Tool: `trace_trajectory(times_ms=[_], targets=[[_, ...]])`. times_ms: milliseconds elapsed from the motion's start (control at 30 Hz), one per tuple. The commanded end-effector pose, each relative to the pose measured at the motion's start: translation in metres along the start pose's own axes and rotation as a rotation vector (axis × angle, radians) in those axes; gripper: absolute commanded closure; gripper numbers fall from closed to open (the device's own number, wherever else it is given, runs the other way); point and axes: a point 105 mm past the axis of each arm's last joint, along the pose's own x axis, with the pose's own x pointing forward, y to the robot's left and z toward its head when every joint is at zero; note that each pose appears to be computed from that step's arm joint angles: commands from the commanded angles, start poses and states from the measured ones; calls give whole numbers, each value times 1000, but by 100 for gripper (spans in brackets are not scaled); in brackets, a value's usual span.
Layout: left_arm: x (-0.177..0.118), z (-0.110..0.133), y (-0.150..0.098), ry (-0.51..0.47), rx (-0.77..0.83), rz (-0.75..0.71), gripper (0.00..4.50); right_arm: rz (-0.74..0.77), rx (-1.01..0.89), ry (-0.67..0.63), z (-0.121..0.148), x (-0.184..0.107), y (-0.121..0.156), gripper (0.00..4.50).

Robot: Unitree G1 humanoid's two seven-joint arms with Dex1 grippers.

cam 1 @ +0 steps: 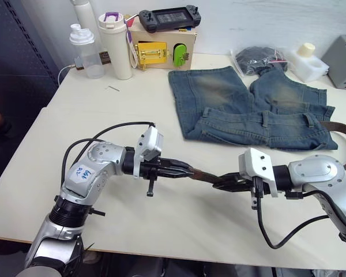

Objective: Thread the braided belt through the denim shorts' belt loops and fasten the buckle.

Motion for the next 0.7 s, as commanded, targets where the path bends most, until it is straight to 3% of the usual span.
trace_trajectory(times_ms=[33, 167, 267, 400, 567, 700], targets=[[3, 6, 1, -11, 33, 1, 450, -29, -40, -59, 18, -4, -1, 335], [2, 12, 14, -93, -23, 79, 450, -85, 35, -129, 28, -15, -7, 133], [-1, 8, 17, -183, -184, 128, 450, -218, 158, -317, 49, -44, -25, 6], [-1, 10, 7, -300, -347, 141, 450, -242, 348, -530, 61, -79, -22, 6], [4, 21, 4, -454, -490, 177, 450, 46, 637, -921, 79, -95, 24, 6], [4, 37, 6, -550, -536, 195, 450, 93, 859, -849, 58, -56, 47, 6]])
